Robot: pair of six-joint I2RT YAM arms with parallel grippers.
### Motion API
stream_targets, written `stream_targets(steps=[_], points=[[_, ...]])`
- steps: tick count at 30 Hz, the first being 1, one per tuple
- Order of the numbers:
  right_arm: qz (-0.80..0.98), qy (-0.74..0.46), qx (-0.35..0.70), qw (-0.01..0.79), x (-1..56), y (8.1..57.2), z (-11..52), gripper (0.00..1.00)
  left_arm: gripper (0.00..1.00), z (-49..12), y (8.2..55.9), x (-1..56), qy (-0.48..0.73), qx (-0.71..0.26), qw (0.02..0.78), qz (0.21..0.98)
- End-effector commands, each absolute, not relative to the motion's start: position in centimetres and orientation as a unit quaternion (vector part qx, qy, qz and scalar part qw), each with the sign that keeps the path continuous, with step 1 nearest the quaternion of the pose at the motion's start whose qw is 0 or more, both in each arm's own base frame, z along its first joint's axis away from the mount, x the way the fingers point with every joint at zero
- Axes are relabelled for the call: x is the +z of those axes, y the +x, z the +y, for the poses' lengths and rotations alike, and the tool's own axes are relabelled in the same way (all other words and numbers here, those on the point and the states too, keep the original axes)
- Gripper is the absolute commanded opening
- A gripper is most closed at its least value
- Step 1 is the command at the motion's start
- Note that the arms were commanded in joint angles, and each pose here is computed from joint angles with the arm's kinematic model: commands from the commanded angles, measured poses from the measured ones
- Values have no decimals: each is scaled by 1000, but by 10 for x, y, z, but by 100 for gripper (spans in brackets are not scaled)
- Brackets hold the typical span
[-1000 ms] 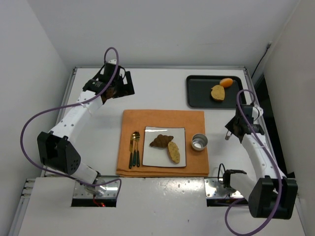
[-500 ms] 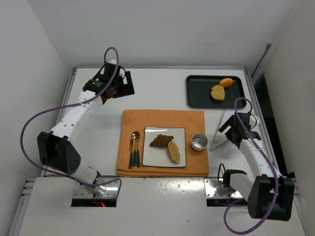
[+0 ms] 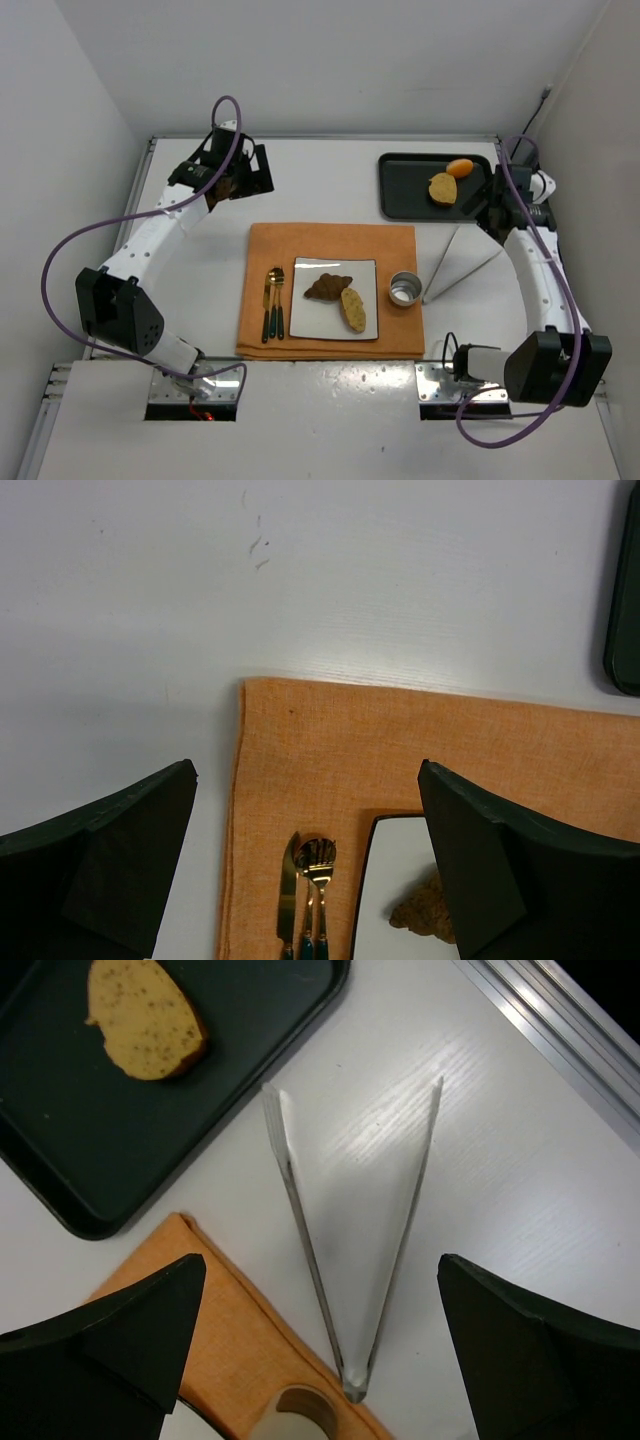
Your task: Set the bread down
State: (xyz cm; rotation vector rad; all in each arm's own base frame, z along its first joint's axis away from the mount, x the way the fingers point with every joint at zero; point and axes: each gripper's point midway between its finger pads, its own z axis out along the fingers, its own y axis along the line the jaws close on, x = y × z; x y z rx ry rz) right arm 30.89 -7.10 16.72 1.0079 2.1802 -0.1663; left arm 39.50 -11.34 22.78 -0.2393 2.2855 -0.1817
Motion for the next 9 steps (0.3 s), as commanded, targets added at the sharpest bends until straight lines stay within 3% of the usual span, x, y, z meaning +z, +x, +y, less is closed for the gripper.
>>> stream_targets(steps=[1,9], points=[[854,399,-99,320,157,289,-78,100,99,-112,400,234,-95,-79,418,900],[859,382,-68,334,147,281,-67,95,99,-110,400,238,-97,-77,423,898]])
